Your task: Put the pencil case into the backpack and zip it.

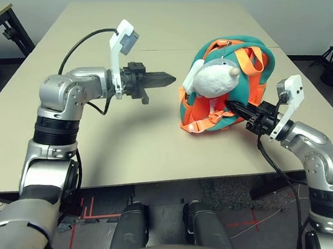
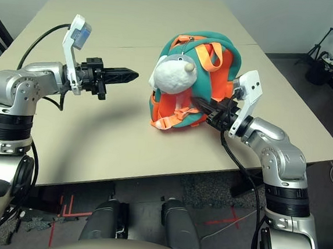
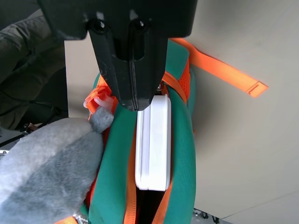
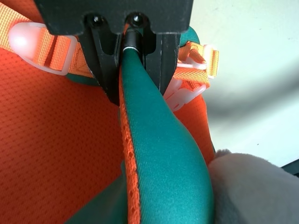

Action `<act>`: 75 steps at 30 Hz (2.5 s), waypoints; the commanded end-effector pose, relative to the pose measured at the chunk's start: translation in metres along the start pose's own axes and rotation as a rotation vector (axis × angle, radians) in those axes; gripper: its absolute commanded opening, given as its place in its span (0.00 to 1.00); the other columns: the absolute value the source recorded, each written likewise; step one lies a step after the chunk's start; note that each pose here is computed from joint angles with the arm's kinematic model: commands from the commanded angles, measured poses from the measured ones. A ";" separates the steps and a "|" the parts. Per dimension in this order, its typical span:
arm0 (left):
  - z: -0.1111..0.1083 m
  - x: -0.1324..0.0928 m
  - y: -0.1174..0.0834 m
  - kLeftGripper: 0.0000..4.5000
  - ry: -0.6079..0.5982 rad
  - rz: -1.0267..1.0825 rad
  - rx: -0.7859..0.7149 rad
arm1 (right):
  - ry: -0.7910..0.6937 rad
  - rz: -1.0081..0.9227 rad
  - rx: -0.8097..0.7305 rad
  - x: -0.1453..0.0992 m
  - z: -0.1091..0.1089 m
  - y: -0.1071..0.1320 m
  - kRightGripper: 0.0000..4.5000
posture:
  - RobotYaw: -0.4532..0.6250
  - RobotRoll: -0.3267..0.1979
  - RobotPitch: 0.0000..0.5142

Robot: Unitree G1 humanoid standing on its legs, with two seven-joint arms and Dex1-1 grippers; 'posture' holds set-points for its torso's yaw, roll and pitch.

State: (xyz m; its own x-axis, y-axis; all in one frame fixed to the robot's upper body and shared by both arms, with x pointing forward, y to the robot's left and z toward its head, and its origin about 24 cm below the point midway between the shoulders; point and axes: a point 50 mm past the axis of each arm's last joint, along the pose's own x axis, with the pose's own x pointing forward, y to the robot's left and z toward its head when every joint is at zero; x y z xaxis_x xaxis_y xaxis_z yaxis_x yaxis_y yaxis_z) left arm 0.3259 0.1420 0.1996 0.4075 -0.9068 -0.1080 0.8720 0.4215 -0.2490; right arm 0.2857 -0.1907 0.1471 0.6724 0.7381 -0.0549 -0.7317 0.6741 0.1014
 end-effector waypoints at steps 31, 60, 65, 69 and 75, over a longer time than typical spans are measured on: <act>-0.012 0.079 0.010 0.00 0.012 -0.043 -0.037 | 0.001 0.067 0.019 0.004 -0.006 0.017 0.05 | 0.27 0.62 0.14; 0.041 -0.009 -0.015 0.57 0.051 -0.056 0.139 | 0.016 0.088 0.017 0.010 -0.007 0.014 0.05 | 0.32 0.62 0.14; 0.050 -0.023 -0.021 1.00 0.061 -0.047 0.186 | 0.019 0.090 0.016 0.011 -0.008 0.012 0.05 | 0.32 0.62 0.13; 0.059 -0.030 -0.029 1.00 0.065 -0.100 0.235 | 0.021 0.090 0.014 0.011 -0.008 0.011 0.05 | 0.32 0.62 0.12; 0.066 -0.024 -0.046 1.00 0.074 -0.226 0.285 | 0.020 0.090 0.003 0.012 -0.006 0.009 0.05 | 0.32 0.62 0.10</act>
State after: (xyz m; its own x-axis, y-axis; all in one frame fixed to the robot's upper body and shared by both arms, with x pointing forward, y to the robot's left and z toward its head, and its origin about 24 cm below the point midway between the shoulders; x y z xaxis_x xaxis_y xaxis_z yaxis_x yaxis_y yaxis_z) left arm 0.2979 0.1523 0.2718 0.2408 -0.9582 -0.1542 0.9691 0.2462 -0.0164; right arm 0.2871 -0.1874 0.1428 0.6605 0.7483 -0.0608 -0.7412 0.6628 0.1060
